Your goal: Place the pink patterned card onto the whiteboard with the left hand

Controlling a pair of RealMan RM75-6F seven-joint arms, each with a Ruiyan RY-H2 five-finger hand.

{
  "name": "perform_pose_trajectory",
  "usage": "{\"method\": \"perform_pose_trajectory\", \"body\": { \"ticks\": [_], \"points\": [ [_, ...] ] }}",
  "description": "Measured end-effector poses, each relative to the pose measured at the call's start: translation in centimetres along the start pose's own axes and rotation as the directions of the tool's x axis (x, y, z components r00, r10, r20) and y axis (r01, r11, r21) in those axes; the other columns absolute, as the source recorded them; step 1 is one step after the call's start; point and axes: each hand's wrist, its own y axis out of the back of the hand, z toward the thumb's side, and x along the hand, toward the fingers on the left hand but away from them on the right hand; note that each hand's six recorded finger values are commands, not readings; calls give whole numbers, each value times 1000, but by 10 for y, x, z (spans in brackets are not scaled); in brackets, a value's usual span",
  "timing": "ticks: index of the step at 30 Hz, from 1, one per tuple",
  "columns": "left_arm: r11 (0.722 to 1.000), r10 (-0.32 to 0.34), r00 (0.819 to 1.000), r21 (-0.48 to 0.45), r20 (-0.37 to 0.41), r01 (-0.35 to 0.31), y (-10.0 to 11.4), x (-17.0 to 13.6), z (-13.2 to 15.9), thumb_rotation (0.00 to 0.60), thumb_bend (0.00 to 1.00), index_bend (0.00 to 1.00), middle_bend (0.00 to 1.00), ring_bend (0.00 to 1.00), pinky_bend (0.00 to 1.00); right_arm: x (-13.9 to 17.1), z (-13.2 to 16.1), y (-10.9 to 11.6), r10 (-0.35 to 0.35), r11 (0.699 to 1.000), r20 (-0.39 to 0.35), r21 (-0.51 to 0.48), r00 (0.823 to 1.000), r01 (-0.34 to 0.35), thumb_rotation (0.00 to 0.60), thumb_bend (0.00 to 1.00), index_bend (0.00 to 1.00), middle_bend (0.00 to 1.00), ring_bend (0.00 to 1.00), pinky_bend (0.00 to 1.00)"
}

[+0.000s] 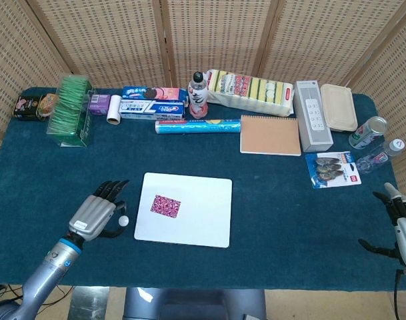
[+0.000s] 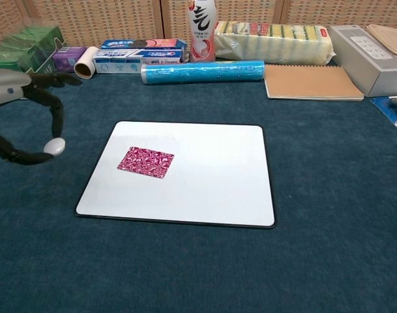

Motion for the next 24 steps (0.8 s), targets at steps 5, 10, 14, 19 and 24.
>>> {"method": "perform_pose_trajectory", "body": {
  "ticks": [5, 10, 14, 19, 24],
  "points": [
    [999, -24, 1000, 33, -10, 24, 8, 29, 15, 600, 260, 554, 0, 0, 50, -1, -1, 1, 1, 1000, -2, -8, 1000, -1, 600, 104, 122, 0, 0, 0],
    [996, -68, 997, 54, -25, 69, 1, 56, 39, 600, 258, 554, 0, 0, 50, -2, -2, 2, 3, 1000, -2, -13, 1000, -3, 600, 105, 121, 0, 0, 0],
    [994, -89, 995, 60, -39, 92, -6, 72, 53, 600, 259, 554, 0, 0, 50, -2, -2, 3, 4, 1000, -3, -18, 1000, -4, 600, 105, 121, 0, 0, 0],
    [993, -108, 992, 45, -66, 111, -12, 91, 59, 600, 258, 554, 0, 0, 50, -2, -3, 4, 2, 1000, -2, -23, 1000, -2, 600, 104, 121, 0, 0, 0],
    [992, -116, 990, 46, -79, 120, -16, 102, 63, 600, 258, 553, 0, 0, 50, -2, -4, 5, 4, 1000, -2, -28, 1000, -4, 600, 104, 121, 0, 0, 0]
  ]
}}
